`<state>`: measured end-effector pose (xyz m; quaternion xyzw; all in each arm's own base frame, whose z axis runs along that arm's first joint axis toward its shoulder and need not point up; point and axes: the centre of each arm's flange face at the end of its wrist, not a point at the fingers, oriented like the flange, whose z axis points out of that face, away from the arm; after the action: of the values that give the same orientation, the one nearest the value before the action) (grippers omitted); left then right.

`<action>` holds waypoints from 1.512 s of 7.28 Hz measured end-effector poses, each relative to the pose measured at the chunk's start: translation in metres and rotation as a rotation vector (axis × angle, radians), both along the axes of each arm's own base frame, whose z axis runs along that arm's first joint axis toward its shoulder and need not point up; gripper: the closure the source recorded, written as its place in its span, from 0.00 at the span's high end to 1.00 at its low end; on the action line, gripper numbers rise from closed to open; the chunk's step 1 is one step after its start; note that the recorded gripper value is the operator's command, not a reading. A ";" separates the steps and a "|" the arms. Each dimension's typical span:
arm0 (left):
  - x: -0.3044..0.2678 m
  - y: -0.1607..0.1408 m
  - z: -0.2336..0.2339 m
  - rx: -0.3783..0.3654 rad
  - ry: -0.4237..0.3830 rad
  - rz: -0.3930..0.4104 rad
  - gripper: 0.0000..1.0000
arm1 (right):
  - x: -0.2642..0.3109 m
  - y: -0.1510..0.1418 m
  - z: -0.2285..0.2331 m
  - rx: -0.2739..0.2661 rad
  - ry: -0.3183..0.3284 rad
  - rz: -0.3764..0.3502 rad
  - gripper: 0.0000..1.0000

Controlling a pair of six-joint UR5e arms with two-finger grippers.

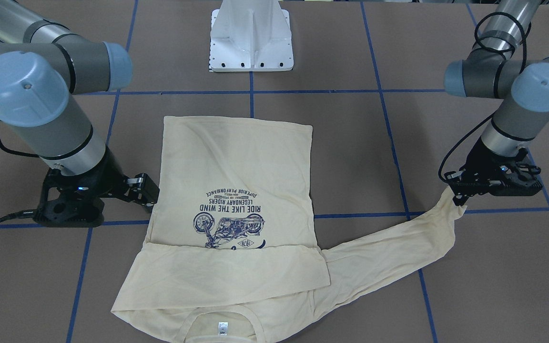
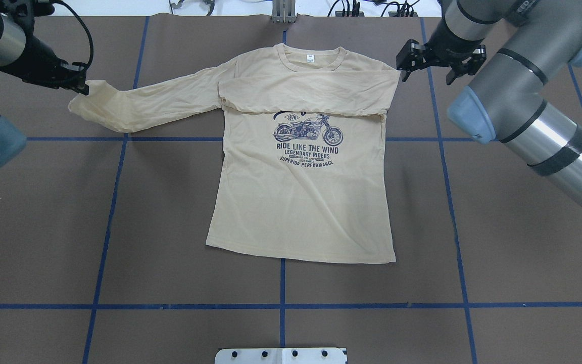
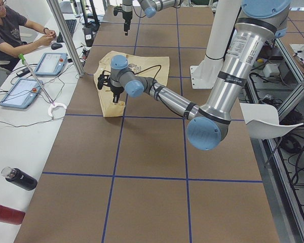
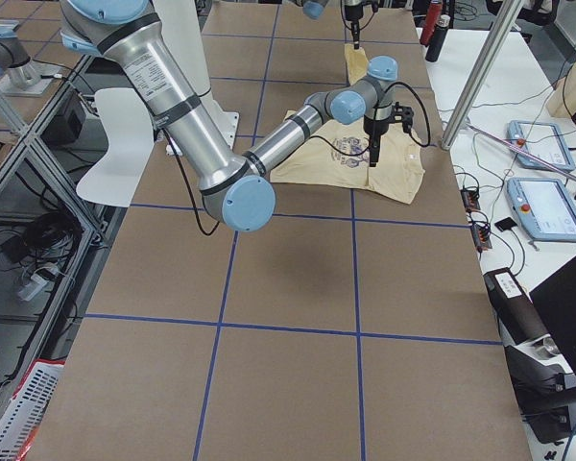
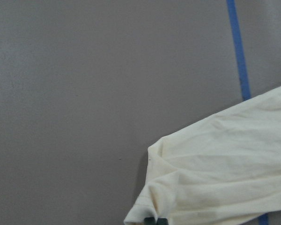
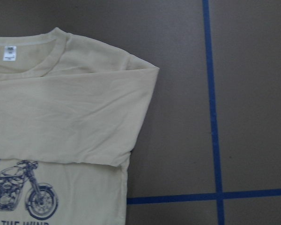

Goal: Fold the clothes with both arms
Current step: 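Grasp the cuff of the sleeve nearest the left gripper and lift it, then carry the held sleeve over the shirt toward the collar with the left gripper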

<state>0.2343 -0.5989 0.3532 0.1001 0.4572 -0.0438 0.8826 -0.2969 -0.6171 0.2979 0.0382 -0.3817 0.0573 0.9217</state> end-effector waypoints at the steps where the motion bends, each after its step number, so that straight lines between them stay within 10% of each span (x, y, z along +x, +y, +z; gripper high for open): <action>1: -0.009 -0.013 -0.039 -0.035 0.076 0.015 0.00 | 0.025 0.006 0.025 -0.019 0.021 -0.022 1.00; 5: 0.010 -0.046 -0.213 -0.198 0.339 0.002 0.00 | 0.085 0.048 0.072 -0.036 0.112 -0.149 1.00; 11: 0.129 -0.054 -0.312 -0.247 0.498 0.088 0.00 | 0.086 0.048 0.070 -0.028 0.109 -0.157 1.00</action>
<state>0.3631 -0.6529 0.0412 -0.0419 0.6552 -0.0838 0.7496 -0.2107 -0.5696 0.3675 -0.0015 -0.3322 -0.0120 0.9431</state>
